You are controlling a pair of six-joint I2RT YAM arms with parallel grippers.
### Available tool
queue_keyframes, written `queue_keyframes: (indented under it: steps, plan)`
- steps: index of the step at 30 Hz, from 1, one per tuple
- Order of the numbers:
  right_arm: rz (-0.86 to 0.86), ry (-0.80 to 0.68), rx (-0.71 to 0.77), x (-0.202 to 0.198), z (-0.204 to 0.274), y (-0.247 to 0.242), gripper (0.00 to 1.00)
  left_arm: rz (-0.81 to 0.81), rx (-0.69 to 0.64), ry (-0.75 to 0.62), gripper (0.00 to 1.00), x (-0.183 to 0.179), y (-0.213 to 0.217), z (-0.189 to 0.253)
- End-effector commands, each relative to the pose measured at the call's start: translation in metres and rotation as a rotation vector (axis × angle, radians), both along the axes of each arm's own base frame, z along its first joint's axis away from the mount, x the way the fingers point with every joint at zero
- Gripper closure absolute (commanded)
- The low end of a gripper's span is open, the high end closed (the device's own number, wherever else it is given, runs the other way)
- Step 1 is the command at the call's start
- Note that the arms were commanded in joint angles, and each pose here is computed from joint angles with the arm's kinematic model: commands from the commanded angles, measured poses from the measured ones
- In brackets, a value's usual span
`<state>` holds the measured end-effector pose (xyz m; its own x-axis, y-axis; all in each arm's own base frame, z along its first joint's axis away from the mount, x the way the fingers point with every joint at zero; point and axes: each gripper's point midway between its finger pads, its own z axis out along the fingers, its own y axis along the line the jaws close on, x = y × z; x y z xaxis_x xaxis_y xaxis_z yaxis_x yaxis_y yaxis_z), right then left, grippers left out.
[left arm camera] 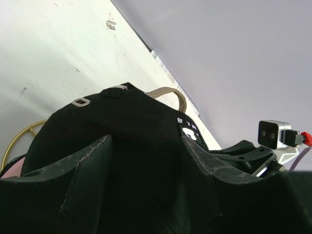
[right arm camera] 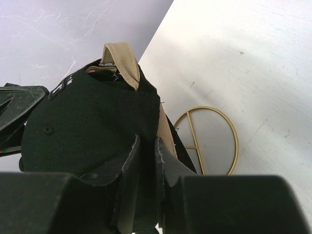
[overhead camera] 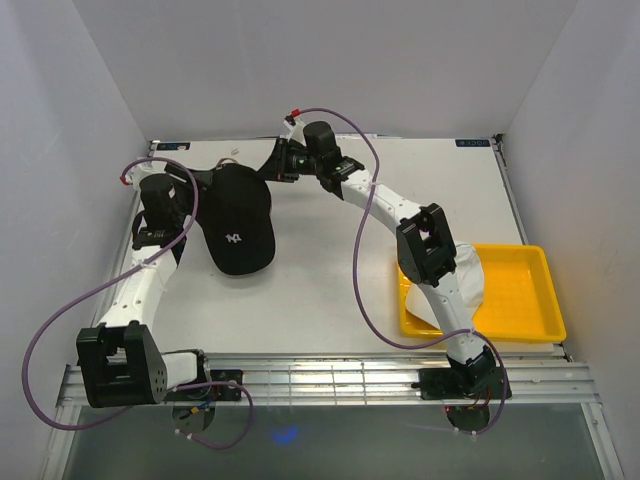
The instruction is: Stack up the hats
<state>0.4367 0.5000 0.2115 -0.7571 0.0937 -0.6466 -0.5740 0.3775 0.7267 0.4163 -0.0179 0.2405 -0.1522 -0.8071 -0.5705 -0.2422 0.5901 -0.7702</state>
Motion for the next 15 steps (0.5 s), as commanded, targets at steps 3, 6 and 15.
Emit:
queue_keyframes:
  steps: [3,6,15]
  plan:
    - [0.002,0.103,-0.13,0.0,-0.064,-0.008,0.8,-0.061,-0.026,0.233,0.34,-0.037,-0.02,-0.063]
    - [0.007,0.104,-0.14,-0.001,-0.069,-0.009,0.8,-0.055,-0.015,0.217,0.31,-0.041,-0.018,-0.056]
    - [0.0,0.083,-0.13,-0.005,-0.059,-0.013,0.79,-0.059,0.033,0.184,0.28,-0.043,-0.014,-0.033]
